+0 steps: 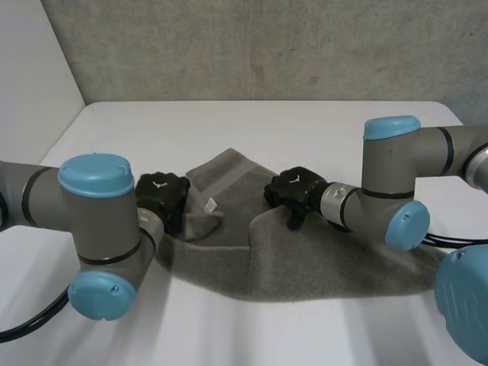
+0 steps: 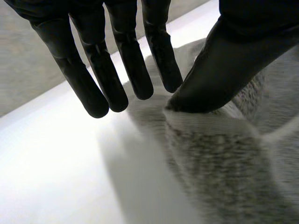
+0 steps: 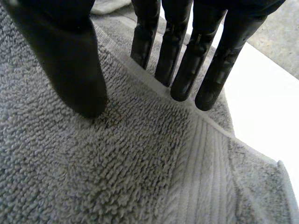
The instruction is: Fold the towel.
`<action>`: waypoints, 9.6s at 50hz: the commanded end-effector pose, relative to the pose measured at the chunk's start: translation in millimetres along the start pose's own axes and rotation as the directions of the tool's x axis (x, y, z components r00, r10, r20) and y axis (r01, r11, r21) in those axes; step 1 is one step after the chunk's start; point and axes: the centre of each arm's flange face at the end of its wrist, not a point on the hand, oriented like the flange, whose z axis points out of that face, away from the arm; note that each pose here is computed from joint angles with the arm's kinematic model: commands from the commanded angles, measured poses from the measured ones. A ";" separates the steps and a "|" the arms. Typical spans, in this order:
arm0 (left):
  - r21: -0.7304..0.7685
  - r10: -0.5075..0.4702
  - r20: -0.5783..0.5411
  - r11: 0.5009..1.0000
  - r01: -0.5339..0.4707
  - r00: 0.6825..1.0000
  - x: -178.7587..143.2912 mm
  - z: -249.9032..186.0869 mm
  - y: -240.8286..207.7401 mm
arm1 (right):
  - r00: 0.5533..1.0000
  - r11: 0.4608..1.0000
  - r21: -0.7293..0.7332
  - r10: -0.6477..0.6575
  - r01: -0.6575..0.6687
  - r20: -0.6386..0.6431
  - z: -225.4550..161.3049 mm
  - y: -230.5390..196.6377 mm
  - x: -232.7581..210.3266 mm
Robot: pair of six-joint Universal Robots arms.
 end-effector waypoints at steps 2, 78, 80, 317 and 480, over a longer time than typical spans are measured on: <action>0.007 -0.030 0.112 1.000 0.029 0.993 -20.7 6.5 -2.6 | 1.000 1.000 0.019 -0.010 0.010 -0.014 -7.6 -11.3 0.2; 0.038 0.164 -0.277 0.986 -0.160 0.947 19.2 -4.1 11.5 | 0.975 0.990 -0.137 -0.046 0.016 -0.218 -69.5 37.5 -7.2; 0.039 0.166 -0.282 0.986 -0.161 0.945 21.1 -4.1 12.1 | 0.975 0.990 -0.137 -0.046 0.016 -0.218 -69.5 37.7 -7.4; 0.434 -0.349 0.223 0.872 0.228 0.910 -125.5 -51.4 -129.0 | 0.758 0.990 0.087 -0.031 0.115 -0.652 -238.7 -102.6 80.9; 0.127 -0.291 0.154 0.953 0.273 0.944 -77.7 1.9 -50.7 | 0.945 0.954 0.114 0.291 -0.276 -0.151 28.7 13.8 39.0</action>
